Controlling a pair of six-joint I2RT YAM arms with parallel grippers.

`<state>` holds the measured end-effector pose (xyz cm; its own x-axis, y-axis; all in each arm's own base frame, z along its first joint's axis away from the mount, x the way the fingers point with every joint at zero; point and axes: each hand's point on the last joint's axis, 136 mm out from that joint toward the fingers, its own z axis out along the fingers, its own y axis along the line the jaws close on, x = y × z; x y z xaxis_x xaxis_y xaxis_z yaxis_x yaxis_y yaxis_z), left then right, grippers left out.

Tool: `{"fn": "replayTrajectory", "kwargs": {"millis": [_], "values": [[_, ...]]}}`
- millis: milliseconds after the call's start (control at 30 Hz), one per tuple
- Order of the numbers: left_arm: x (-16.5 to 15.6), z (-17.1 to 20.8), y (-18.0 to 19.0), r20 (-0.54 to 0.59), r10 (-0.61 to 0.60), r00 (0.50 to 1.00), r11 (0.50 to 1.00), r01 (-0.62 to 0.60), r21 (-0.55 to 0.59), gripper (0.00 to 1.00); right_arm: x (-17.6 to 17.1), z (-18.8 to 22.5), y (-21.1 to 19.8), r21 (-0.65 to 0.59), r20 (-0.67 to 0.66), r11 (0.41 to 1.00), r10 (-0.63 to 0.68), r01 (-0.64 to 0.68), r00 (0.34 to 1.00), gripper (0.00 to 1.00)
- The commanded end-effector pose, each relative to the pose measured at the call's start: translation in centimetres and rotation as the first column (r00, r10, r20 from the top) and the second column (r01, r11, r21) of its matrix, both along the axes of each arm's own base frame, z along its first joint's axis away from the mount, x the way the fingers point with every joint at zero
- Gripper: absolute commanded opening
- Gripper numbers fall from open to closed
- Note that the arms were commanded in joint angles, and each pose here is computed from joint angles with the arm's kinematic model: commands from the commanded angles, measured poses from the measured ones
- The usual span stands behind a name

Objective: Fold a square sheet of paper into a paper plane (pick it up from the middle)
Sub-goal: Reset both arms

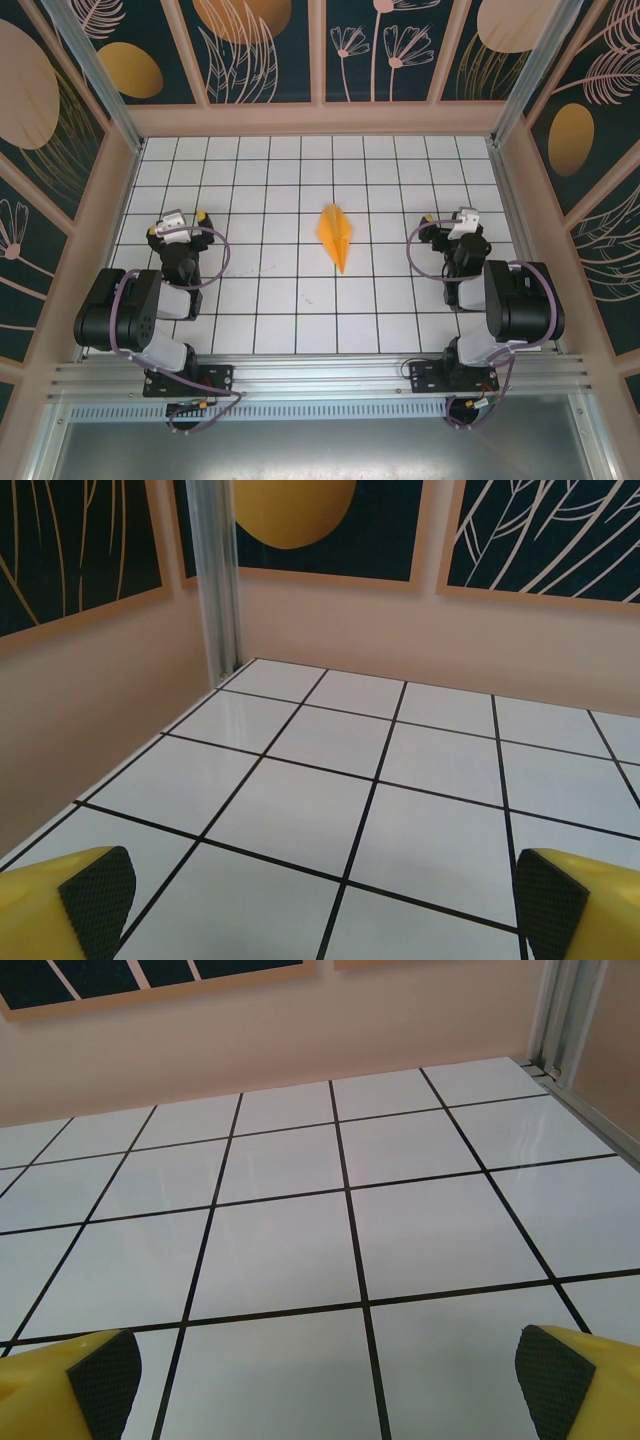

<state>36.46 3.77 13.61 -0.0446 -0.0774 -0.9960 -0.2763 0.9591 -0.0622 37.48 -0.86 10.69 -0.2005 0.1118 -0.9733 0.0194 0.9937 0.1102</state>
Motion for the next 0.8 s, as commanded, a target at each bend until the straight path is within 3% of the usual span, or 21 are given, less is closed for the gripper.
{"fn": "replayTrajectory", "kwargs": {"millis": [0,67,167,233,367,767], "values": [[0.0,0.9,-0.6,0.043,-0.042,0.998,0.999,0.042,0.0,0.99,0.3,1.3,0.1,-0.001,0.054,1.0,0.004,-0.004,0.999,0.99],[0.0,1.0,-3.7,0.033,-0.227,0.973,0.973,0.225,0.06,0.99,0.3,1.4,0.1,-0.001,0.055,1.0,0.004,-0.004,0.998,0.99],[-1.4,1.6,-4.1,0.087,-0.255,0.963,0.965,0.248,0.078,0.99,0.3,1.3,0.1,-0.001,0.053,1.0,0.004,-0.004,0.999,0.99],[-1.5,1.7,-3.6,0.092,-0.226,0.97,0.973,0.221,0.068,0.99,0.3,1.3,0.1,-0.001,0.054,1.0,0.004,-0.004,0.999,0.99],[-0.1,0.8,0.5,0.041,0.027,0.999,0.999,-0.026,-0.024,0.98,0.3,1.4,0.1,0.0,0.055,1.0,0.004,-0.004,0.998,0.99],[-0.1,0.8,0.2,0.043,0.004,0.999,1.0,-0.004,-0.015,0.98,0.3,1.4,0.1,-0.001,0.056,1.0,0.004,-0.004,0.998,0.99]]}}
